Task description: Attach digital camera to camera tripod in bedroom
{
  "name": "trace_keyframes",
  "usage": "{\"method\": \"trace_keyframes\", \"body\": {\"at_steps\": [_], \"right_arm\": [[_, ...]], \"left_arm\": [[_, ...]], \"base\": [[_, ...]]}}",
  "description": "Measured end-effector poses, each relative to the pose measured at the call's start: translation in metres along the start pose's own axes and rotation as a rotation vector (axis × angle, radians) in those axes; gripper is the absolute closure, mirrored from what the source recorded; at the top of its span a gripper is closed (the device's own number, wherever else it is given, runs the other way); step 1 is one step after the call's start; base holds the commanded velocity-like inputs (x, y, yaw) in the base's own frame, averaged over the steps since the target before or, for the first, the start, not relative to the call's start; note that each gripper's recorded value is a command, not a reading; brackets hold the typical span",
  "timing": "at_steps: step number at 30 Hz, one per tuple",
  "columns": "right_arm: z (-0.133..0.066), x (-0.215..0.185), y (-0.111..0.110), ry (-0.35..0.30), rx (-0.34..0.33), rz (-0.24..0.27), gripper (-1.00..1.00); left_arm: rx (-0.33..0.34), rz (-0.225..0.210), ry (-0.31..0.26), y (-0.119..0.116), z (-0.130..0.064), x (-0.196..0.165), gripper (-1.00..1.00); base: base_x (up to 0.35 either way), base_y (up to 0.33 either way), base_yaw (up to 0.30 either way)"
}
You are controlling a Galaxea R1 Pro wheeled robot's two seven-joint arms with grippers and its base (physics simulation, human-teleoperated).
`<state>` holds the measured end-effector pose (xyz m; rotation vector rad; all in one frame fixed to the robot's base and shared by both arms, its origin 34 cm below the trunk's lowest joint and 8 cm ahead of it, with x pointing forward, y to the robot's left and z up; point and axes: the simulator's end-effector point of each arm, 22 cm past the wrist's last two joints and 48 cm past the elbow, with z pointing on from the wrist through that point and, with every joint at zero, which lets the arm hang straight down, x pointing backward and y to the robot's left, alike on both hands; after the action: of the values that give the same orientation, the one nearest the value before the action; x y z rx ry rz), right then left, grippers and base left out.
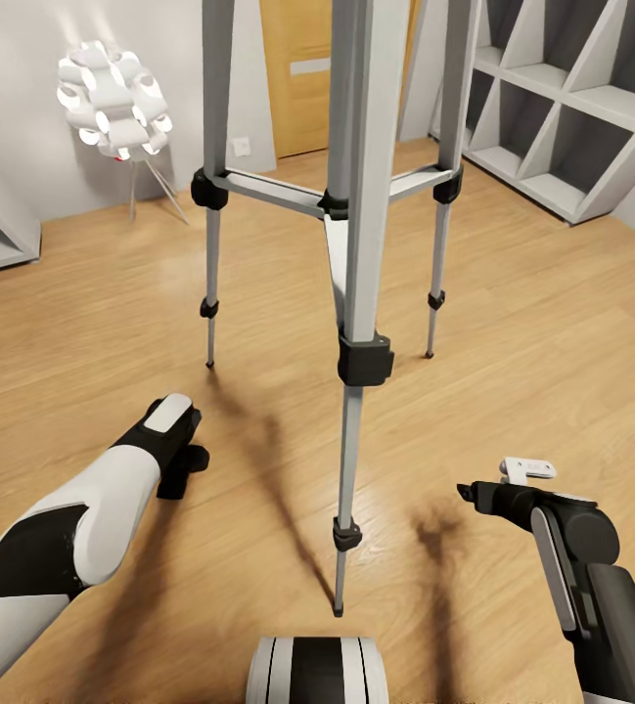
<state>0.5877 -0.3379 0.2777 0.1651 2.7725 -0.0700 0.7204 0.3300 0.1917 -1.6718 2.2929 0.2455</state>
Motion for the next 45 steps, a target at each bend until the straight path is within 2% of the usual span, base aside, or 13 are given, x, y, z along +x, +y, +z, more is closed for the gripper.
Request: {"method": "trace_keyframes", "body": {"at_steps": [9,29,45], "right_arm": [[0.0,0.002,0.002,0.004,-0.003,-0.002,-1.0],[0.001,0.005,0.005,0.009,-0.008,-0.002,-1.0],[0.001,0.008,0.005,0.013,-0.006,-0.001,-1.0]], "left_arm": [[0.012,0.003,-0.027,-0.009,-0.005,-0.003,-1.0],[0.071,-0.01,-0.039,-0.061,-0.038,-0.01,-1.0],[0.088,-0.015,-0.041,-0.072,-0.044,-0.013,-1.0]], "base": [[0.0,0.0,0.0],[0.0,0.0,0.0],[0.0,0.0,0.0]]}}
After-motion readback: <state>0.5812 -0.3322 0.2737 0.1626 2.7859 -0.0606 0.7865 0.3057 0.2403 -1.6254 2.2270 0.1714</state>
